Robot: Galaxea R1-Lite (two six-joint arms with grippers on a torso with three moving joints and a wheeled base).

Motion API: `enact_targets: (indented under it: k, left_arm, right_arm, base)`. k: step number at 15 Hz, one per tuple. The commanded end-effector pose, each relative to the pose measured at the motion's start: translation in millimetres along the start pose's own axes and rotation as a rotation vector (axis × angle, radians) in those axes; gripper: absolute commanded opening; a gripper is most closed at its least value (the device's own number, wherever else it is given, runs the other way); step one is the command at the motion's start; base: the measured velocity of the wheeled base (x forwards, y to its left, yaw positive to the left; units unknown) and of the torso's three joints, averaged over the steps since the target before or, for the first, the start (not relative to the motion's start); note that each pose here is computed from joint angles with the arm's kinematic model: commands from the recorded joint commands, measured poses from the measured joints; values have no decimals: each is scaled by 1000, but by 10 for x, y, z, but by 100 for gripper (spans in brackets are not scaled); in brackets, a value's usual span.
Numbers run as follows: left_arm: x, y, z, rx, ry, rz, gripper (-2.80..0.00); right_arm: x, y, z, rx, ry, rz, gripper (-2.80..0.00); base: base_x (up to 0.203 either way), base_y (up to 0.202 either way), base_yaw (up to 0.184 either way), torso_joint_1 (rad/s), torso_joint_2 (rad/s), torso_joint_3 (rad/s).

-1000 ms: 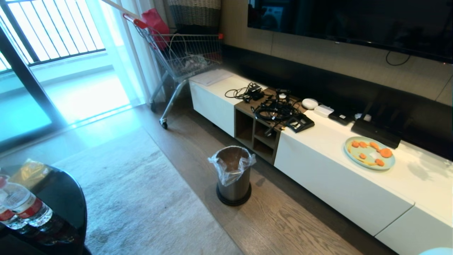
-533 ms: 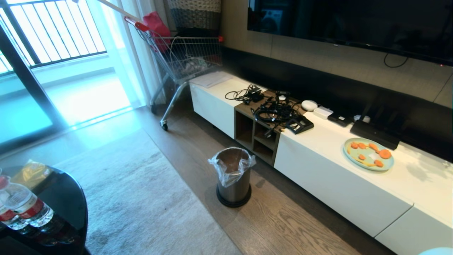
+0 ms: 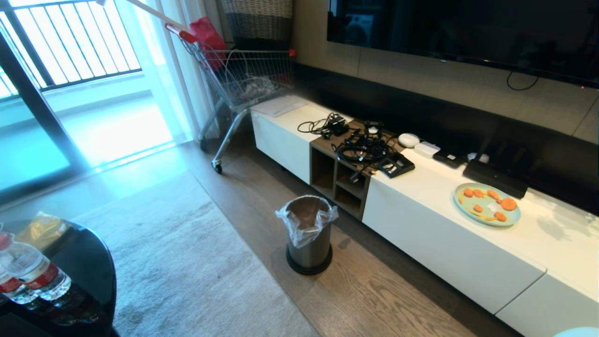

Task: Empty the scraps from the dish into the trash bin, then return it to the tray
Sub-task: Put the bowl back to the table

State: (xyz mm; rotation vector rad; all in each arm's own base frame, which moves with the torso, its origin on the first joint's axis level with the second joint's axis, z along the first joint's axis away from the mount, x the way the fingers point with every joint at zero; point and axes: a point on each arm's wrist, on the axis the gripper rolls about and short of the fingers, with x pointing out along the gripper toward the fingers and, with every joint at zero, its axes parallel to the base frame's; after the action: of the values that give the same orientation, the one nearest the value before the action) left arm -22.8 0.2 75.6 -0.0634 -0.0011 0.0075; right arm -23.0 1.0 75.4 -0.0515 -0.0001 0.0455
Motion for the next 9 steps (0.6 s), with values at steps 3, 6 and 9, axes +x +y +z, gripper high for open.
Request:
enact_targets:
  k: [3,6,9]
  left_arm:
    - [0,0,0,-1,-1,0,-280]
    - [0,0,0,-1,-1,0,-280]
    - [0,0,0,-1,-1,0,-280]
  right_arm:
    - [1,0,-1,-1,2,1,-280]
    - [2,0,-2,-1,2,1,-280]
    - [2,0,-2,-1,2,1,-280]
  base:
    - [0,0,0,0,0,0]
    - [-133,0,-2,7,2,1]
    - [-187,0,-1,-3,4,3]
